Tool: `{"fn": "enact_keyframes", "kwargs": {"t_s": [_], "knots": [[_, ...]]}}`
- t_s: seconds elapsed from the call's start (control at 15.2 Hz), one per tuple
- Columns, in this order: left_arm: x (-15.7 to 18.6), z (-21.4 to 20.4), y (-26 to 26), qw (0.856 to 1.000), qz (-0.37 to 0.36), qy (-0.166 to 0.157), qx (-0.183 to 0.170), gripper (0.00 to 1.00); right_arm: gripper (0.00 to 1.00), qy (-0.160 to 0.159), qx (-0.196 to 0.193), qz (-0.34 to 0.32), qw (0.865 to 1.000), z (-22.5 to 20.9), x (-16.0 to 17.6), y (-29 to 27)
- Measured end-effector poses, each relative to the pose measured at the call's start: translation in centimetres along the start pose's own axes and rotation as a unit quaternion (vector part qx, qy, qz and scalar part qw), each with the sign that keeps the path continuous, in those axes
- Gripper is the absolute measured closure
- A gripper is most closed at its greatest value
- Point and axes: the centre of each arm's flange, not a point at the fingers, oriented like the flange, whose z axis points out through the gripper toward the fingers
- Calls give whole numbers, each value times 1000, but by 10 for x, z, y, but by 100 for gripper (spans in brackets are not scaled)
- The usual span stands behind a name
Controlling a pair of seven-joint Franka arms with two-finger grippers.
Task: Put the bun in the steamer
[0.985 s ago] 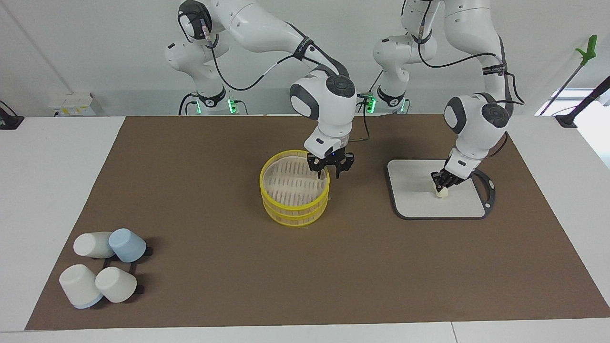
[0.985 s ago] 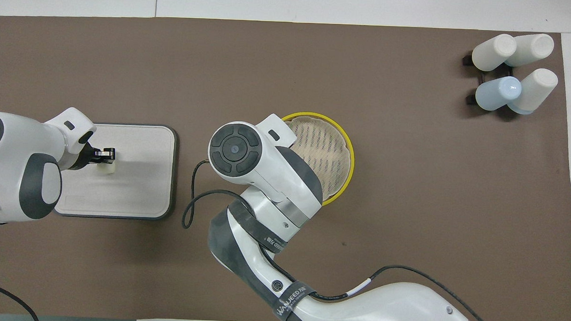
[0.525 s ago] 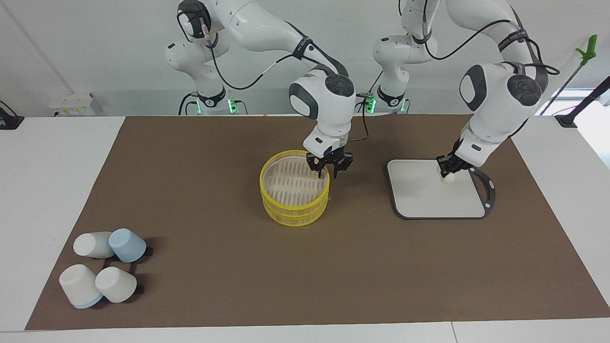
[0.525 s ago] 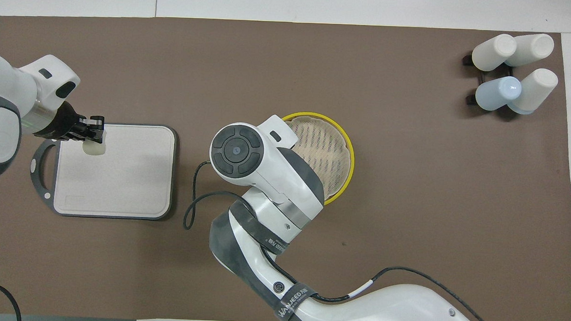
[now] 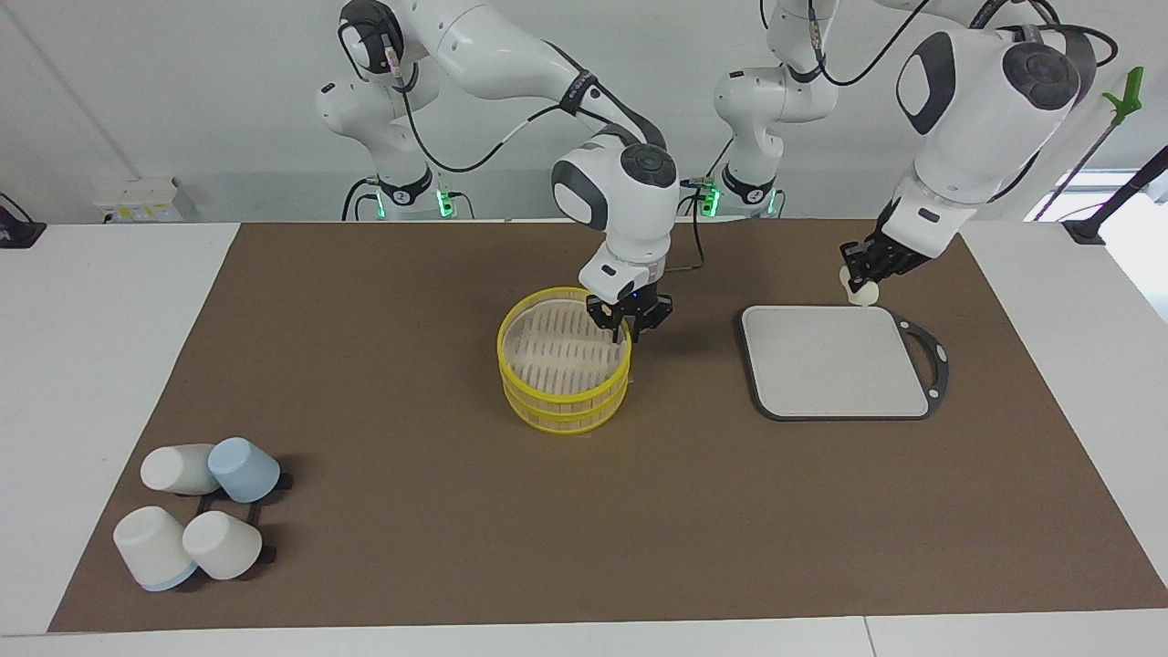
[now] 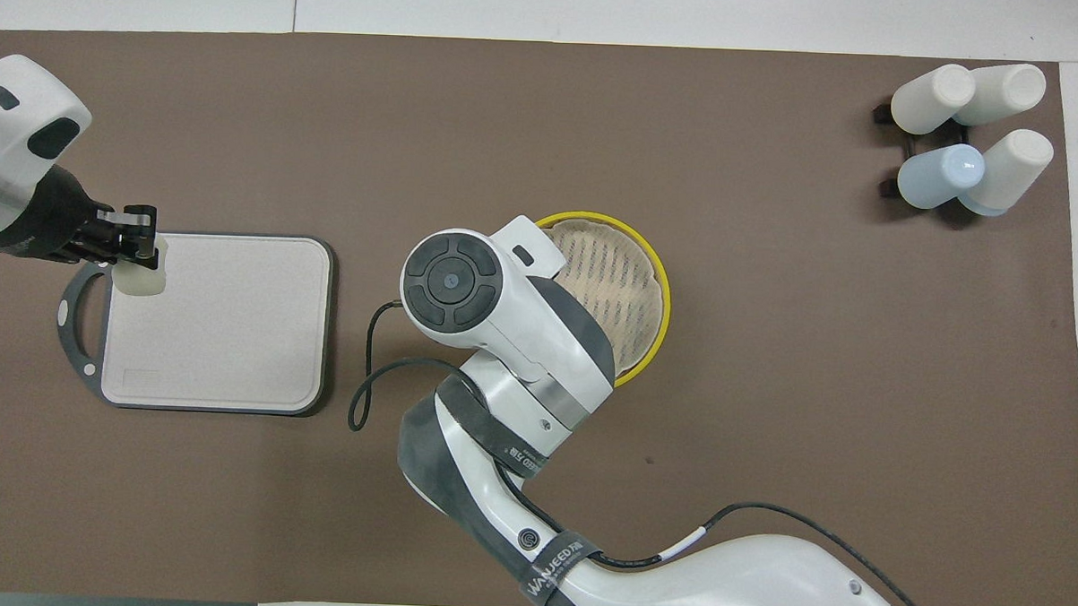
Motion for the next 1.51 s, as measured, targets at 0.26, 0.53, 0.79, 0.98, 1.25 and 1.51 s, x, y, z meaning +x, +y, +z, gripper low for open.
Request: {"fn": "enact_keyframes", "kwargs": {"t_s": [0.26,0.53,0.79,0.98,1.25,1.51], "knots": [[0,0,0,1000,-1,-1,0,82,91,-1,0,4,1000,-6,3,2],[-2,0,22,999,-33,7,-3,82,91,-17,-12,1,1000,-48,25,22],[-12,9,106,997,-72,35,-17,82,91,-44,-18,-46,998,-94,69,105],[-35,51,217,993,-104,49,-30,82,91,-90,-29,-74,993,-114,97,204],[-53,123,315,987,-140,54,-50,81,91,-133,-33,-79,987,-114,99,262],[-71,176,342,986,-148,56,-57,80,91,-168,-35,-100,980,-111,94,288]]}}
